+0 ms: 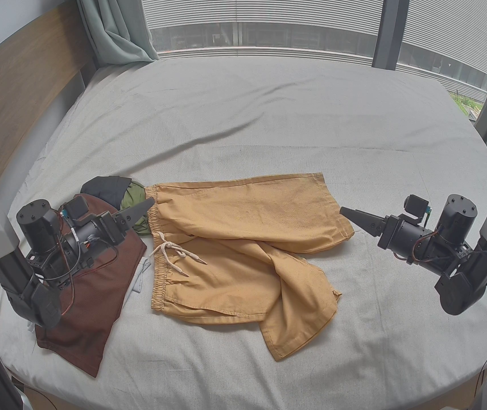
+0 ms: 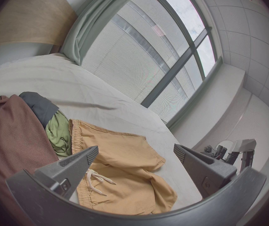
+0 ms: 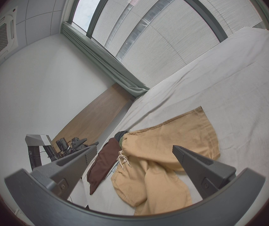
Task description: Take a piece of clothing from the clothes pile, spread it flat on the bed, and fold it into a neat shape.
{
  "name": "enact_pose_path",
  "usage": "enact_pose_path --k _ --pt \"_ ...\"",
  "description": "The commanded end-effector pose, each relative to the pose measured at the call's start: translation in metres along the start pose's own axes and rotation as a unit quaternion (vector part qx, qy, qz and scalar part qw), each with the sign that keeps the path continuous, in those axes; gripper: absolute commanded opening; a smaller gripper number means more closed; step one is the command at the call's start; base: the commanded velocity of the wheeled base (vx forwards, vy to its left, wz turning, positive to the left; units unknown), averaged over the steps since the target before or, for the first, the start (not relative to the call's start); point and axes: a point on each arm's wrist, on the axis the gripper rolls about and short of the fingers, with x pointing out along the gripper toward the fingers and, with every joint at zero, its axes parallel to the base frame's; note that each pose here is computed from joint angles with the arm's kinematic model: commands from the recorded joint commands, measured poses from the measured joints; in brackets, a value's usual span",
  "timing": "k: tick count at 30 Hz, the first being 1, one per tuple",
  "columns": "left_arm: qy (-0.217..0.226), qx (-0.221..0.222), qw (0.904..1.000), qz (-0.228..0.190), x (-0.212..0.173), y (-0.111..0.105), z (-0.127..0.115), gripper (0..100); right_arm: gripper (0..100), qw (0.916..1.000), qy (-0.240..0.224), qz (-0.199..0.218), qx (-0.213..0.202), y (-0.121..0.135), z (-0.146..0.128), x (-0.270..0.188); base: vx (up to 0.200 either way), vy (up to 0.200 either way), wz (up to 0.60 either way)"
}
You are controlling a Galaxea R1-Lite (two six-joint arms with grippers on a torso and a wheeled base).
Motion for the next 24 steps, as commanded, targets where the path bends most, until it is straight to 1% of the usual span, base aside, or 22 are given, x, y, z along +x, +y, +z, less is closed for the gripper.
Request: enact_pose_path --k 1,3,5,8,11,14,15,16,18,19,24 --pt "0.008 0.025 0.9994 -0.022 -0.025 -0.016 0.008 100 100 0.9998 0.016 0.006 0.001 0.023 -0.005 -0.018 0.000 0.000 0.00" --pt "0.011 0.034 0.9991 -0.025 -0.028 -0.014 0.009 100 100 0.9996 0.028 -0.002 -0.004 0.022 -0.012 -0.025 0.000 0.000 0.00" --pt "0.016 0.053 0.9981 -0.026 -0.029 -0.011 0.008 100 100 0.9990 0.044 -0.011 0.000 0.020 -0.020 -0.031 0.000 0.000 0.00" --pt "0.024 0.074 0.9967 -0.024 -0.034 -0.006 0.006 100 100 0.9985 0.053 -0.012 0.001 0.021 -0.024 -0.032 0.000 0.000 0.00" --pt "0.050 0.083 0.9945 -0.040 -0.041 -0.006 -0.002 100 100 0.9987 0.049 -0.011 -0.002 0.021 -0.023 -0.032 0.000 0.000 0.00" --pt "0.069 0.101 0.9910 -0.053 -0.047 -0.006 -0.009 100 100 0.9988 0.047 -0.010 -0.003 0.022 -0.021 -0.032 0.000 0.000 0.00" --pt "0.069 0.101 0.9910 -0.053 -0.047 -0.006 -0.009 100 100 0.9988 0.047 -0.010 -0.003 0.022 -0.021 -0.032 0.000 0.000 0.00" --pt "0.076 0.117 0.9889 -0.051 -0.051 -0.005 -0.013 100 100 0.9988 0.048 -0.011 -0.004 0.021 -0.022 -0.032 0.000 0.000 0.00" --pt "0.077 0.119 0.9887 -0.050 -0.051 -0.004 -0.013 100 100 0.9988 0.047 -0.010 -0.004 0.022 -0.021 -0.032 0.000 0.000 0.00" --pt "0.080 0.132 0.9868 -0.049 -0.053 -0.003 -0.015 100 100 0.9989 0.046 -0.011 -0.004 0.022 -0.021 -0.033 0.000 0.000 0.00" --pt "0.090 0.129 0.9865 -0.046 -0.056 -0.002 -0.020 100 100 0.9991 0.040 -0.008 -0.010 0.026 -0.017 -0.034 0.000 0.000 0.00"
